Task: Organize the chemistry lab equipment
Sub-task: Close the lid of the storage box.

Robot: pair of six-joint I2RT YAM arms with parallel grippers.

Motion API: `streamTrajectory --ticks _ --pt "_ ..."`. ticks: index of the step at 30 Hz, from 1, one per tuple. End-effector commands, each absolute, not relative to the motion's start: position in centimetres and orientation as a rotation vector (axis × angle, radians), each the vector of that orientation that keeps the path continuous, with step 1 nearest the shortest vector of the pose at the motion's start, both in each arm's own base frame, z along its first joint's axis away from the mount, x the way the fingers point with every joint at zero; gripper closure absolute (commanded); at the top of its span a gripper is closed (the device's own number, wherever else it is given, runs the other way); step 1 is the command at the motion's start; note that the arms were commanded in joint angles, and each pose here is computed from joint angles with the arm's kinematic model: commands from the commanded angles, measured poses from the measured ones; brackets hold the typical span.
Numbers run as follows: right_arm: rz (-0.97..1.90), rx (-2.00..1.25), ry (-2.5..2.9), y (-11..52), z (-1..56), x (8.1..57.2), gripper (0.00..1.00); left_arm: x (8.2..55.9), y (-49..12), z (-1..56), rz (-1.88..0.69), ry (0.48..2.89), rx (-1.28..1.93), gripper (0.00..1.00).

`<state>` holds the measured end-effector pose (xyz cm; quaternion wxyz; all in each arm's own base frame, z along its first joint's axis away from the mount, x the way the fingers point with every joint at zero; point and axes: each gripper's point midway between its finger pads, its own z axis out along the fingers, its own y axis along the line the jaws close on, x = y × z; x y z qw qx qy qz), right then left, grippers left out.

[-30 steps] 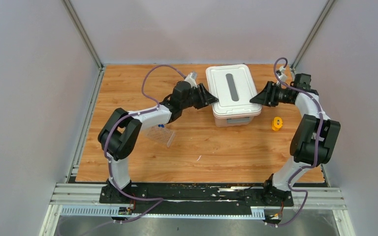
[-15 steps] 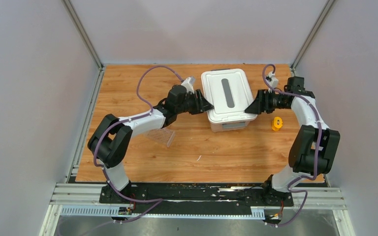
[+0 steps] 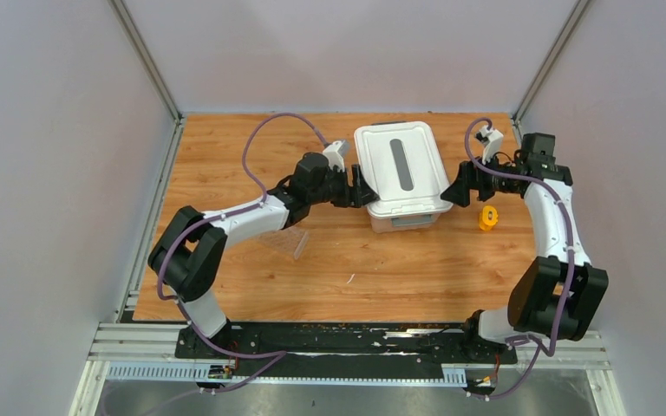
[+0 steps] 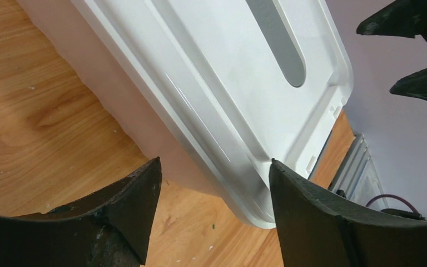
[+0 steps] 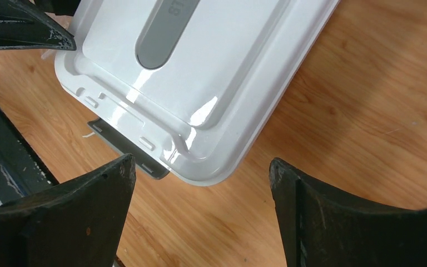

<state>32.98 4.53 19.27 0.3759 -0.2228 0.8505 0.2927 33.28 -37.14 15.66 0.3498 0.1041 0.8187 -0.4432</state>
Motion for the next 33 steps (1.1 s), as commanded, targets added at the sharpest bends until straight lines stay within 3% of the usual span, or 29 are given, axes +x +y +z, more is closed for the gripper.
streamTrajectory --ticks 1,4,12,22,33 --pt "0.595 -0.72 1.987 4.1 23.8 34.4 0.11 33.7 -36.0 20.2 -1.077 1.983 0.325 0.17" --pt "0.573 -0.706 1.894 4.3 25.6 35.9 0.11 33.7 -35.1 21.7 -1.045 1.921 0.317 0.13" --pt "0.733 -0.539 1.854 5.2 27.4 41.5 0.12 31.7 -33.0 23.4 -1.073 1.852 0.249 0.16" --pt "0.868 -0.213 2.121 5.2 21.5 52.4 0.23 26.4 -32.4 22.3 -1.205 1.861 0.203 0.2" --pt "0.952 -0.153 2.163 7.3 17.4 56.4 0.29 26.4 -35.6 18.2 -1.238 1.973 0.224 0.25"
